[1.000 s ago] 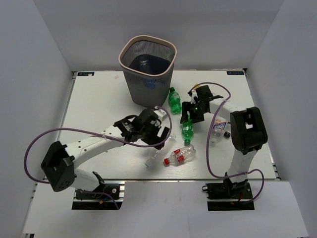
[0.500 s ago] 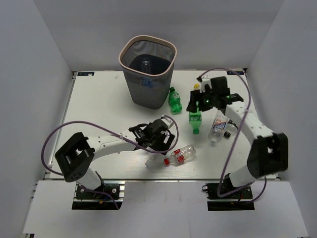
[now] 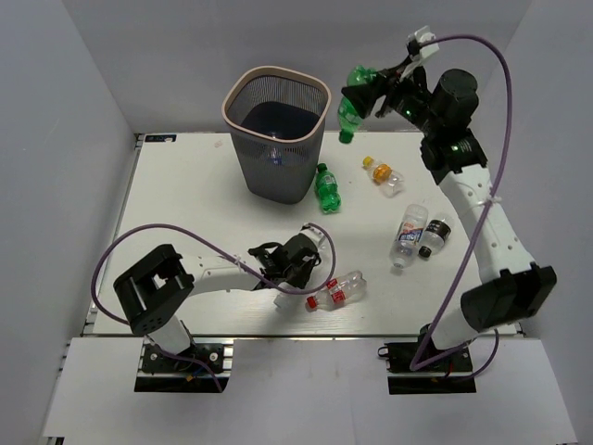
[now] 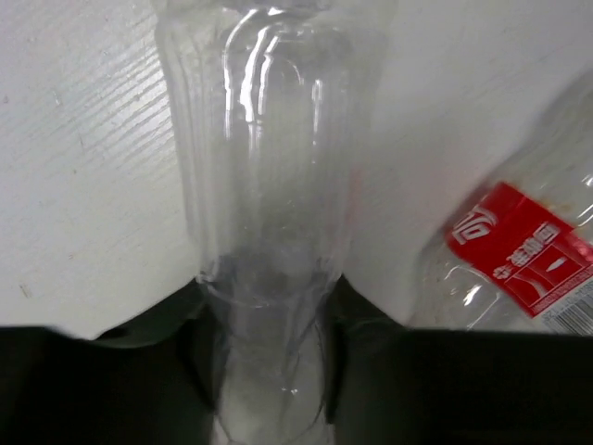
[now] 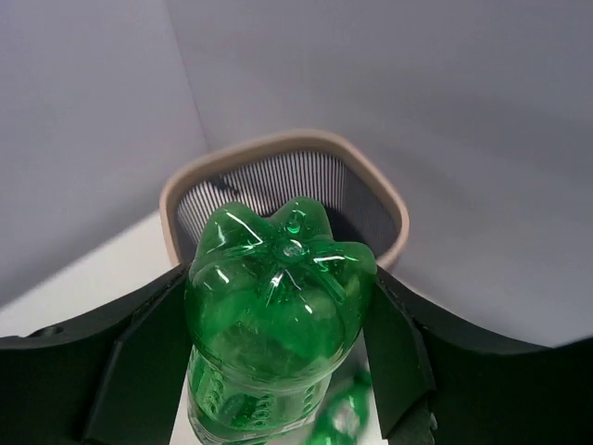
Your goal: Put the plastic bottles in the bin
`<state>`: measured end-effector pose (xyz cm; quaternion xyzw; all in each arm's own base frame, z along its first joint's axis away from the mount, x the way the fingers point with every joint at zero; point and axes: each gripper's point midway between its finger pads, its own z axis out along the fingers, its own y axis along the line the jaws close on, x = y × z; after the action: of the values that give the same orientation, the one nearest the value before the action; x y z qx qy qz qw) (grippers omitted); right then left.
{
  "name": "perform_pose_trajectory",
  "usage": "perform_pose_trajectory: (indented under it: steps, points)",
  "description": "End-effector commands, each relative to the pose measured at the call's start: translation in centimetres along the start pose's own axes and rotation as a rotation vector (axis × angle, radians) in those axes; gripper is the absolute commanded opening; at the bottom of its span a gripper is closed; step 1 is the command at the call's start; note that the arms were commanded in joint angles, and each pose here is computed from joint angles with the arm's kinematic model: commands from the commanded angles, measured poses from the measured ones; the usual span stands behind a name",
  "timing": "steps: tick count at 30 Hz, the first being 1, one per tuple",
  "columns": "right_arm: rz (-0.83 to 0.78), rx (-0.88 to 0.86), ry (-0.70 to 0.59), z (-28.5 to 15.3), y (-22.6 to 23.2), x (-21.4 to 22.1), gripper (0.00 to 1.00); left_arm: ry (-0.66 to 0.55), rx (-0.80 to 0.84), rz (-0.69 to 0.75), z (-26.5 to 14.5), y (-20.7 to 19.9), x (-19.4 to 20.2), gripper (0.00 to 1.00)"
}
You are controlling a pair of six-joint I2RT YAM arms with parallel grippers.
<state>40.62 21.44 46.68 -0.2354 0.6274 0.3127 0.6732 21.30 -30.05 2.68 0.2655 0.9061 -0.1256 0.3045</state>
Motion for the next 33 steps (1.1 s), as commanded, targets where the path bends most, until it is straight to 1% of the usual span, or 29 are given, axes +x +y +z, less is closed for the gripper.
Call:
perform_pose_trajectory:
  steps: [1,2,3,4,5,6,7,8,9,10,11,12,14,15,16,17,18,19,21,22,23,25,26,27,28,29,30,32,33]
  points:
    - [-0.003,-0.087,-0.243,2.6,1.2,-6.5,0.00,0.042,0.005,-0.007,0.4,-0.1,2.3,0.28]
    - [0.015,-0.089,-0.232,4.8,0.2,-4.8,0.00,0.032,0.009,-0.009,0.2,-0.2,2.0,0.22]
    - [0.004,-0.121,-0.304,4.9,1.3,-8.2,0.00,0.021,0.013,-0.011,0.0,-0.3,1.6,0.19]
    - [0.005,-0.122,-0.320,5.5,1.2,-8.7,0.00,0.007,0.019,-0.014,-0.3,-0.4,1.2,0.19]
    - [0.028,-0.122,-0.305,7.3,0.6,-7.3,0.00,-0.029,0.040,-0.016,-1.3,-0.9,0.2,0.17]
    - [0.025,-0.138,-0.347,8.4,0.9,-9.0,0.00,-0.055,0.041,-0.030,-1.8,-0.9,-0.5,0.17]
    - [0.054,-0.135,-0.327,10.3,0.1,-7.3,0.00,-0.078,0.051,-0.036,-2.6,-1.1,-1.5,0.17]
    - [0.052,-0.127,-0.341,11.0,-0.1,-7.3,0.00,-0.105,0.057,-0.034,-3.5,-1.5,-2.3,0.16]
    - [0.045,-0.132,-0.356,12.4,-0.3,-7.2,0.00,-0.168,0.084,-0.049,-5.3,-1.9,-4.5,0.16]
    - [0.054,-0.132,-0.362,14.0,-0.2,-6.4,0.00,-0.183,0.089,-0.042,-6.2,-1.9,-5.1,0.16]
    - [0.023,-0.122,-0.368,14.7,-0.2,-6.1,0.00,-0.215,0.081,-0.050,-7.2,-1.7,-6.1,0.16]
    - [0.011,-0.117,-0.374,15.2,-0.1,-6.1,0.03,-0.257,0.104,-0.044,-8.8,-2.3,-7.7,0.15]
    - [0.012,-0.125,-0.305,17.4,0.2,-1.6,0.12,-0.329,0.094,-0.054,-11.8,-1.8,-9.8,0.15]
    - [0.010,-0.129,-0.292,17.7,0.3,-0.7,0.22,-0.377,0.103,-0.068,-13.5,-1.9,-11.5,0.15]
    - [0.016,-0.129,-0.274,17.8,0.4,0.2,0.32,-0.395,0.093,-0.064,-14.6,-1.5,-12.1,0.15]
    - [0.027,-0.118,-0.223,18.2,0.0,2.8,0.47,-0.463,0.087,-0.080,-16.9,-1.1,-14.0,0.15]
    - [0.031,-0.096,-0.220,18.1,-0.5,3.0,0.81,-0.492,0.080,-0.091,-18.1,-0.8,-14.9,0.15]
    - [0.032,-0.088,-0.217,17.9,-0.9,3.0,0.90,-0.521,0.054,-0.094,-19.1,-0.2,-15.6,0.13]
    - [0.035,-0.062,-0.204,17.1,-1.9,2.6,0.90,-0.600,0.043,-0.106,-22.0,0.3,-17.9,0.13]
    - [0.025,-0.066,-0.235,16.1,-1.5,0.2,0.90,-0.636,0.020,-0.111,-22.8,0.7,-18.8,0.13]
    - [0.025,-0.049,-0.240,15.3,-2.7,-0.7,0.90,-0.714,0.028,-0.130,-24.6,0.8,-20.6,0.13]
    - [0.039,-0.058,-0.242,14.2,-2.5,-2.0,0.90,-0.799,-0.013,-0.124,-26.4,1.5,-22.6,0.13]
    - [0.007,-0.035,-0.282,12.1,-3.2,-5.0,0.90,-0.882,-0.018,-0.131,-28.4,1.7,-24.5,0.13]
    - [0.005,-0.016,-0.263,11.4,-3.8,-5.0,0.90,-0.914,-0.034,-0.137,-28.9,1.9,-25.4,0.13]
    - [-0.006,0.017,-0.258,10.1,-4.3,-5.9,0.90,-0.960,-0.060,-0.153,-29.9,2.7,-26.4,0.13]
    - [-0.014,0.050,-0.237,8.8,-5.2,-5.8,0.90,-1.029,-0.071,-0.183,-30.9,2.8,-28.0,0.13]
    - [-0.036,0.131,-0.186,7.8,-7.2,-4.7,0.90,-1.060,-0.135,-0.193,-31.3,4.1,-28.6,0.13]
    - [-0.116,0.204,-0.205,4.3,-7.5,-7.3,0.90,-1.121,-0.212,-0.207,-32.0,5.0,-30.0,0.13]
    - [-0.105,0.289,-0.113,2.7,-9.4,-3.8,0.90,-1.151,-0.267,-0.222,-31.6,5.3,-31.1,0.12]
